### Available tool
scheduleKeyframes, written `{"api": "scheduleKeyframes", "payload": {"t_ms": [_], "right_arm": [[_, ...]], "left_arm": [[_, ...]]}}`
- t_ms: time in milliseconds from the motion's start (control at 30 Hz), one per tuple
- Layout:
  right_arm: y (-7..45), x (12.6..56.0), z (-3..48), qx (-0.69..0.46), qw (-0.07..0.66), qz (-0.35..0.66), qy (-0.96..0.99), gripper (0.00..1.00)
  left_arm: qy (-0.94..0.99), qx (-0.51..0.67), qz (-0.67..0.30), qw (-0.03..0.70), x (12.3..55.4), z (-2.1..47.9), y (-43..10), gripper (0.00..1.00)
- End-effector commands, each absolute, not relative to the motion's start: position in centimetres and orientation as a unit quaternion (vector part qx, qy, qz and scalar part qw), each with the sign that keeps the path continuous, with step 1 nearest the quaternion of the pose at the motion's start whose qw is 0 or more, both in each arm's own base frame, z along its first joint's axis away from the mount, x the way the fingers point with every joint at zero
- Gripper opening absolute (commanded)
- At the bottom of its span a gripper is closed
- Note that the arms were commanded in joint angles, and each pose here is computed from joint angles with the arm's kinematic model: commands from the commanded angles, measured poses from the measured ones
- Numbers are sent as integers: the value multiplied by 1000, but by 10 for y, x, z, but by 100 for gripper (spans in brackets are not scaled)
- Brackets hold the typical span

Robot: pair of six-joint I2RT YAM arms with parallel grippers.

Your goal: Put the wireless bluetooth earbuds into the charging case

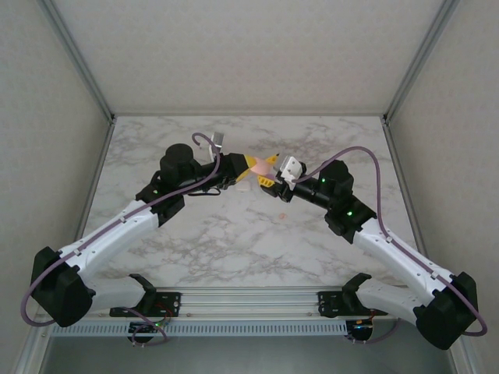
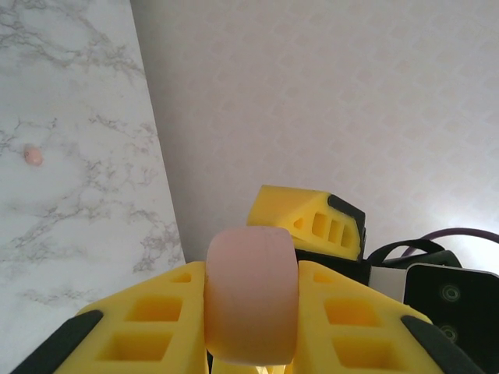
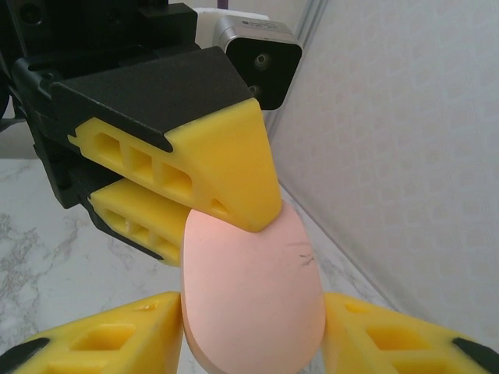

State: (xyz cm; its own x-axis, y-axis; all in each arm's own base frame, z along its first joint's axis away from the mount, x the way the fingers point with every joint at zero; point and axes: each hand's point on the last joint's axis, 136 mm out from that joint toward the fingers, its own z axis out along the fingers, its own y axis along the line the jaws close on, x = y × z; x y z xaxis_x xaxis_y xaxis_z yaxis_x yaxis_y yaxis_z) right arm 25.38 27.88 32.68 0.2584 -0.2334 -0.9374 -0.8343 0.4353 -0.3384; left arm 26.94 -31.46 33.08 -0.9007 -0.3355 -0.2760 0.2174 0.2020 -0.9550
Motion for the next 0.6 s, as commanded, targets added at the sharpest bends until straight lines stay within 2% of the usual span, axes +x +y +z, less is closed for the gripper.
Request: {"api": "scheduleKeyframes", "payload": {"t_ms": [0,167,233,367,567], "right_arm": [[279,254,347,-468,649,248,545,46],[276,254,349,-462,638,267,555,38],[275,251,351,-462,625,286,561,37],[278,239,355,-472,592,332,562,36],[284,219,361,-500,539,391,554,36]], "left_arm": [[728,-13,-649,219,260,344,-315,15],[735,7,-633,243,257,347,-310,26],[742,23,-614,268,256,351,-305,41],[749,85,-568,330,250,360,-294,59],[693,272,-463,481,226,374,-273,66]]}}
